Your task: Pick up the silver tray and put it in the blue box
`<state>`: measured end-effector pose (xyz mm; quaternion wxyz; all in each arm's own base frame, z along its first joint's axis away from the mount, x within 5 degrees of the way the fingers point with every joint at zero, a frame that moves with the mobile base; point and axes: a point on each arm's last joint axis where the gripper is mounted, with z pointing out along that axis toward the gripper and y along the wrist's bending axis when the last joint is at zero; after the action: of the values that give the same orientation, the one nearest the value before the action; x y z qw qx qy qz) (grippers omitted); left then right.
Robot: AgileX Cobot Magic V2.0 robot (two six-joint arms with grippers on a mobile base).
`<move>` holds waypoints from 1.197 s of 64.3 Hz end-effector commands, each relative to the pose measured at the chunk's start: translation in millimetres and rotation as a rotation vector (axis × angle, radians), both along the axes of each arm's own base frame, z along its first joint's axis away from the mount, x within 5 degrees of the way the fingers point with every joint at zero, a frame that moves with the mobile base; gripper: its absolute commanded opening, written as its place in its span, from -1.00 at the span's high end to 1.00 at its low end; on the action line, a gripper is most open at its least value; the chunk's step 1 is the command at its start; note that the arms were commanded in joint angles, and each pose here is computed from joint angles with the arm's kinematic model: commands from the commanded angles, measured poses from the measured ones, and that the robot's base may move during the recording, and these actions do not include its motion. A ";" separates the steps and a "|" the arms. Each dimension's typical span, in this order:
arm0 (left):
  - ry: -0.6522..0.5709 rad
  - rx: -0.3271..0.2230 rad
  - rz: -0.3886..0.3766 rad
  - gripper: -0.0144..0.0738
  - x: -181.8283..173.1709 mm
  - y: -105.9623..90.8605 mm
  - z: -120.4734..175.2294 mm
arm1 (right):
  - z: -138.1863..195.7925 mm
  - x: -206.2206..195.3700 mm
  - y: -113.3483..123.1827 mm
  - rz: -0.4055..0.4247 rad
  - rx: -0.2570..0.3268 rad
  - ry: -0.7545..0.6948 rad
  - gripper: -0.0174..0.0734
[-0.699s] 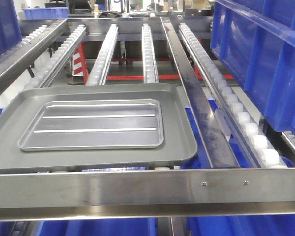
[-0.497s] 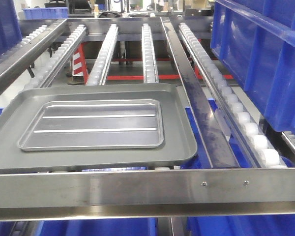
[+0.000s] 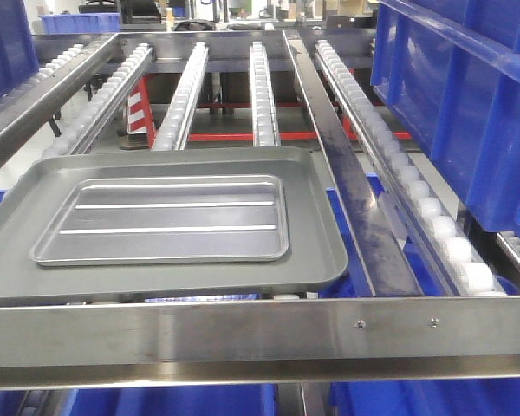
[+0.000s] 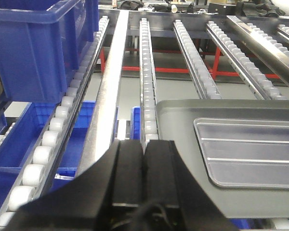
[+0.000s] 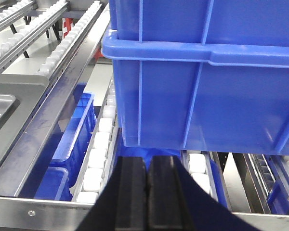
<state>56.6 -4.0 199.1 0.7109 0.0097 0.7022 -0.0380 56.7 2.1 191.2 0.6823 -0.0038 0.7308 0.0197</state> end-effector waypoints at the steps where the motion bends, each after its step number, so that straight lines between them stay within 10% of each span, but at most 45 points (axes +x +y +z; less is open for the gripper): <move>1: -0.140 -0.022 0.008 0.89 -2.6 1.1 12.7 | 10.1 -1.4 -0.7 -0.009 -0.005 -0.128 0.51; 17: -0.296 -0.056 0.020 0.88 -8.0 3.0 42.2 | 40.5 -6.3 -1.3 -0.013 0.032 -0.294 0.51; 29: -0.115 0.030 -0.013 0.88 -14.1 -0.3 109.6 | 97.9 -4.5 1.2 0.026 0.031 -0.200 0.51; 39: 0.048 -0.037 -0.063 0.81 2.3 -5.7 154.2 | 140.0 20.3 11.3 0.136 0.034 -0.115 0.42; 45: 0.130 -0.130 -0.106 0.56 26.7 -11.8 170.3 | 156.7 47.1 29.8 0.265 0.027 -0.027 0.11; 55: 0.256 -0.097 -0.184 0.00 70.2 -23.6 172.1 | 174.7 82.4 79.4 0.498 0.005 0.064 -0.29; 77: 0.515 -0.026 -0.433 -0.04 125.3 -78.5 151.3 | 151.8 153.2 171.4 0.649 -0.063 0.387 -0.30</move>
<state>171.6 -75.8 334.7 0.4687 0.1404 0.8522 -0.1855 199.9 163.7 321.6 0.4650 -0.2614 0.8228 0.1960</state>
